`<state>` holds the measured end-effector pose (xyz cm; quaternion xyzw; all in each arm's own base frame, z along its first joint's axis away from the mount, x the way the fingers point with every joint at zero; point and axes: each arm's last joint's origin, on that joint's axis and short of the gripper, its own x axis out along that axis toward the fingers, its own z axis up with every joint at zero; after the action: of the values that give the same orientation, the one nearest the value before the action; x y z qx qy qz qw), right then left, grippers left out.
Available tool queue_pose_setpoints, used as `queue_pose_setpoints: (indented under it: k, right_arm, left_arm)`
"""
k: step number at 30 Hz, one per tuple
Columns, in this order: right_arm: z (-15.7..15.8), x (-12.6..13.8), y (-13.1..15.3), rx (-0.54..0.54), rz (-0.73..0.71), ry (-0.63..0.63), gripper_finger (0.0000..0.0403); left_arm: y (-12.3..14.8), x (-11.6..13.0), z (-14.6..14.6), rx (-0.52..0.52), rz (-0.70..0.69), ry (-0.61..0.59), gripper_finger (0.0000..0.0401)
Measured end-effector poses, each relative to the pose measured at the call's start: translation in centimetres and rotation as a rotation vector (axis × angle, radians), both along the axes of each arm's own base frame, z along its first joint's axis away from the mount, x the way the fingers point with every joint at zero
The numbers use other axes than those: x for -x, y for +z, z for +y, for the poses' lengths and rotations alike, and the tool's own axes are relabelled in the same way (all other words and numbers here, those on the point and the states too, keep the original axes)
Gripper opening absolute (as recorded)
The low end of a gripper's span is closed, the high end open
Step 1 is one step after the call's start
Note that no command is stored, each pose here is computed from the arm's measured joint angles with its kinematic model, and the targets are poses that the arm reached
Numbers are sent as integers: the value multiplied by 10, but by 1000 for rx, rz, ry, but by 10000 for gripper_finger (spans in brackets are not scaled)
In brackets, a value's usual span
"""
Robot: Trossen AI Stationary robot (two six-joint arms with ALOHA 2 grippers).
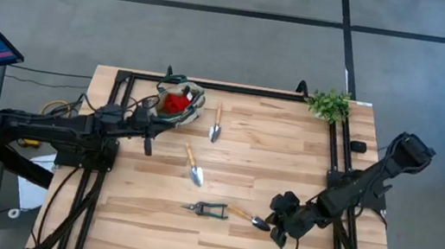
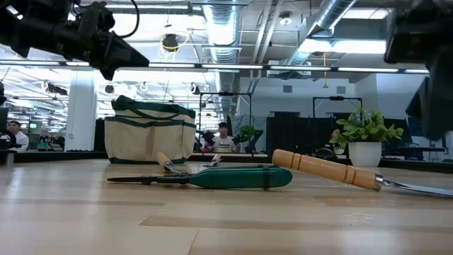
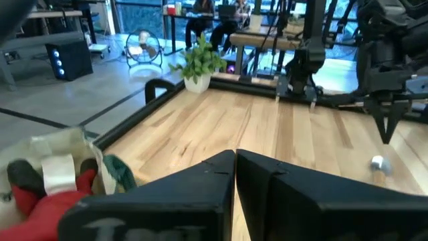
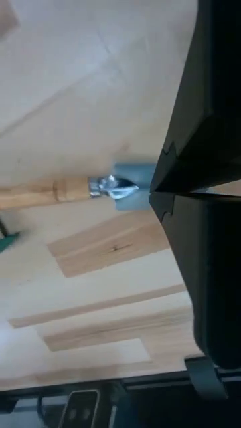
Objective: Pick & Place Garden tools in Gardening bag
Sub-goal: Put the bottom brown trowel into the yellow gardening bag
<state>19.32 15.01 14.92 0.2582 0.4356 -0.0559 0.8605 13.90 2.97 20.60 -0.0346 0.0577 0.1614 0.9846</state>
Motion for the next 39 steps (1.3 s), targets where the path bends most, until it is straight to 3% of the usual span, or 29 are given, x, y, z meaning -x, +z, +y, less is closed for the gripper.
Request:
queue_pose_setpoints:
  k: [6,13,17,25,32,39]
  right_arm:
    - [15,-19,2,21,-2,34,0]
    - [27,-54,10,159,-22,190,0]
    - [25,-66,14,224,43,216,6]
    - [15,-79,4,303,142,227,90]
    - [14,-85,-12,295,182,233,174]
    - [14,-86,-17,299,192,235,195]
  left_arm:
    - [-16,2,0,7,45,12,2]
    - [-21,3,0,78,31,27,2]
    - [-21,3,0,80,22,28,2]
    - [-20,3,0,80,18,31,2]
    - [-20,3,0,80,13,30,2]
    - [-20,3,0,80,13,30,2]
